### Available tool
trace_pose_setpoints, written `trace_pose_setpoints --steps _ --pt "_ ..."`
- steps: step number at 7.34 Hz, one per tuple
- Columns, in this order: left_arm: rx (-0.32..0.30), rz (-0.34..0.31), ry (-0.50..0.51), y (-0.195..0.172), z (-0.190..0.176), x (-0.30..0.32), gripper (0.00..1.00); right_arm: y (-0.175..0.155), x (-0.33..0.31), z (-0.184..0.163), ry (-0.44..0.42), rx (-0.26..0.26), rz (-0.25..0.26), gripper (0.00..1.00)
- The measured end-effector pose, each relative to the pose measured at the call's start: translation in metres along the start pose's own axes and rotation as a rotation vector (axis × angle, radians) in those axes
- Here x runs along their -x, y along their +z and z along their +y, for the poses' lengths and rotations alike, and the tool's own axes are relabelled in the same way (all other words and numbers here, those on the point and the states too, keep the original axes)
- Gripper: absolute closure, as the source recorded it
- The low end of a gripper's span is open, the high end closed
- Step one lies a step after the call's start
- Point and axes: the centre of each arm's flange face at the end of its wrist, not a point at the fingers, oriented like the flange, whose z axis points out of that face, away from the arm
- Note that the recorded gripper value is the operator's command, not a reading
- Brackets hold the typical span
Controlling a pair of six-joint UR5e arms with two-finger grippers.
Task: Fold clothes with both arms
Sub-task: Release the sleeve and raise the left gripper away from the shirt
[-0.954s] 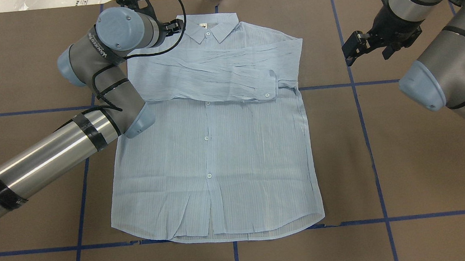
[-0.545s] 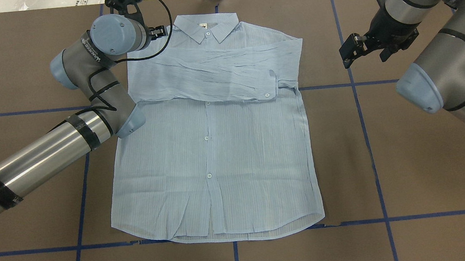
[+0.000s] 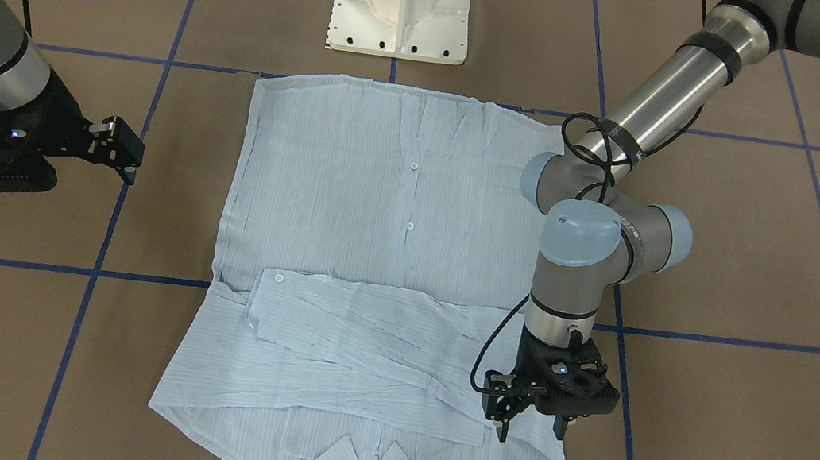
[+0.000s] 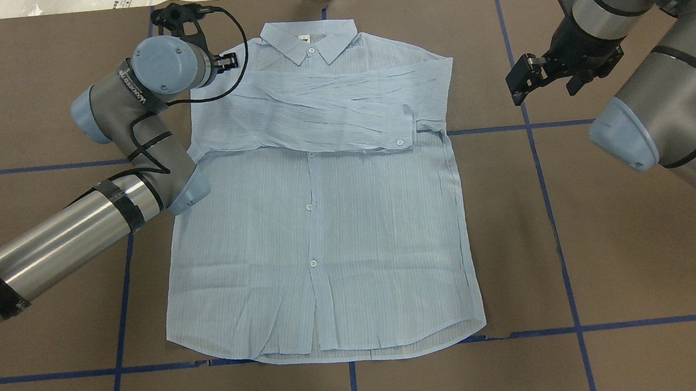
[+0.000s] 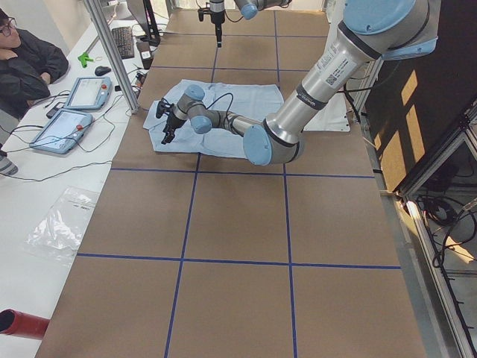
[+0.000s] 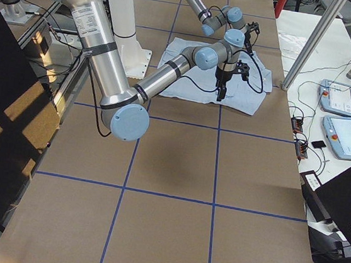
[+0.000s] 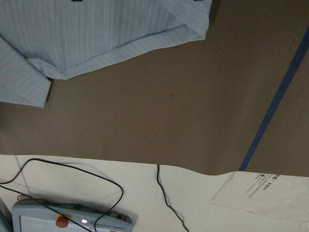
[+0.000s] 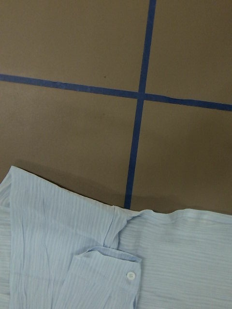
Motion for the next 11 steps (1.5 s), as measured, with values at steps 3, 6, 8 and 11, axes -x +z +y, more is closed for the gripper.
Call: trace_pose_setpoints --steps 3,6,8,11 --pt "0.012 -0.009 0.006 0.006 0.009 0.001 0.6 0.0 0.0 0.0 0.0 0.001 0.0 0.0" --pt "0.022 -0.021 0.037 0.012 0.016 0.003 0.93 0.0 0.0 0.0 -0.001 0.0 -0.001 0.0" --pt "0.021 -0.023 0.066 0.012 0.014 0.005 1.0 -0.001 0.001 0.0 -0.001 -0.001 -0.001 0.0" --pt "0.008 -0.045 0.089 0.015 0.0 0.029 1.0 -0.001 0.001 0.0 -0.002 -0.002 -0.002 0.0"
